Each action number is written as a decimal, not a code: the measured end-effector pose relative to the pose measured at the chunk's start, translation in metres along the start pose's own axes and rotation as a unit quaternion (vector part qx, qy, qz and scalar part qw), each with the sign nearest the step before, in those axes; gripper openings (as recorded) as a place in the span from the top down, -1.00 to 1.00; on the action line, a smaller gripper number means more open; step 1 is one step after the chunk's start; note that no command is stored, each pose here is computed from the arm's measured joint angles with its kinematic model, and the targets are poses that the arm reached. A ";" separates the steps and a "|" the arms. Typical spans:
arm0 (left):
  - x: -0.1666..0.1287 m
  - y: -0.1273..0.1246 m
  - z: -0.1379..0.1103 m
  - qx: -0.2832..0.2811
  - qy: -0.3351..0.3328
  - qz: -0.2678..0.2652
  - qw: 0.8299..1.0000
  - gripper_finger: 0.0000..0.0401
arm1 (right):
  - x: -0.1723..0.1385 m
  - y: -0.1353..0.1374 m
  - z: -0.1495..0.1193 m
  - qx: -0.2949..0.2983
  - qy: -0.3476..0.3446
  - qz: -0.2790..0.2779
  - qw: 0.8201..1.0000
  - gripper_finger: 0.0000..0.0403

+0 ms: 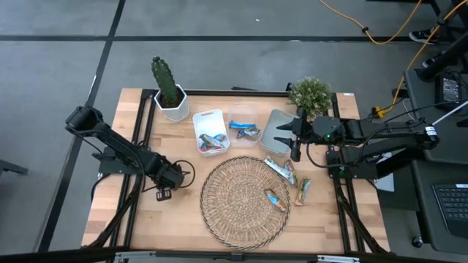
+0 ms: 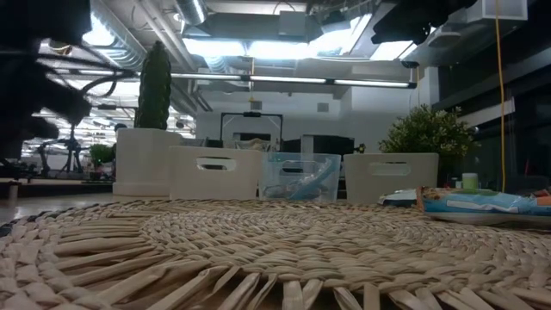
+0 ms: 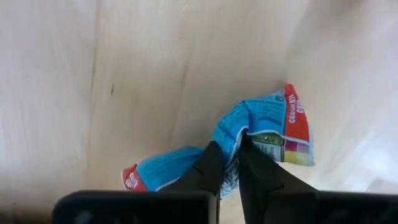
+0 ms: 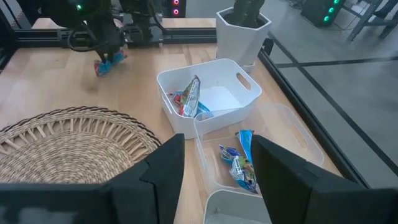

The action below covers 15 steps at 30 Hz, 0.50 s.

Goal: Pick and place Granola Bars by type
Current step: Put the red granola bar into the white bin

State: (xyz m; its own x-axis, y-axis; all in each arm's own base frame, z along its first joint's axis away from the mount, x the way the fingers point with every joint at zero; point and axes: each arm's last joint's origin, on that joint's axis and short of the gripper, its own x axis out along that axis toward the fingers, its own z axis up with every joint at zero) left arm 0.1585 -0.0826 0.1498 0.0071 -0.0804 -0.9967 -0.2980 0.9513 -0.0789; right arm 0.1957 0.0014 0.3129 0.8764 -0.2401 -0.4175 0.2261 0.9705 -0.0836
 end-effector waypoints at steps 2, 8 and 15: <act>-0.006 -0.005 0.004 0.001 -0.010 -0.010 1.000 0.92 | 0.000 0.000 0.000 0.000 0.001 0.000 1.000 0.07; -0.040 -0.023 0.023 0.008 -0.068 -0.046 0.997 0.95 | 0.000 0.000 -0.001 -0.001 0.003 0.000 1.000 0.07; -0.122 -0.034 0.058 0.007 -0.220 -0.039 0.975 0.95 | 0.000 0.000 -0.001 -0.002 0.003 0.000 1.000 0.07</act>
State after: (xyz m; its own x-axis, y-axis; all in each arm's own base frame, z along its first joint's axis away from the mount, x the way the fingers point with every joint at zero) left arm 0.2235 -0.0880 0.2736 0.4397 -0.0207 -0.8979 -0.2672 0.9515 -0.1528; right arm 0.1955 0.0014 0.3122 0.8734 -0.2403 -0.4236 0.2243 0.9705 -0.0880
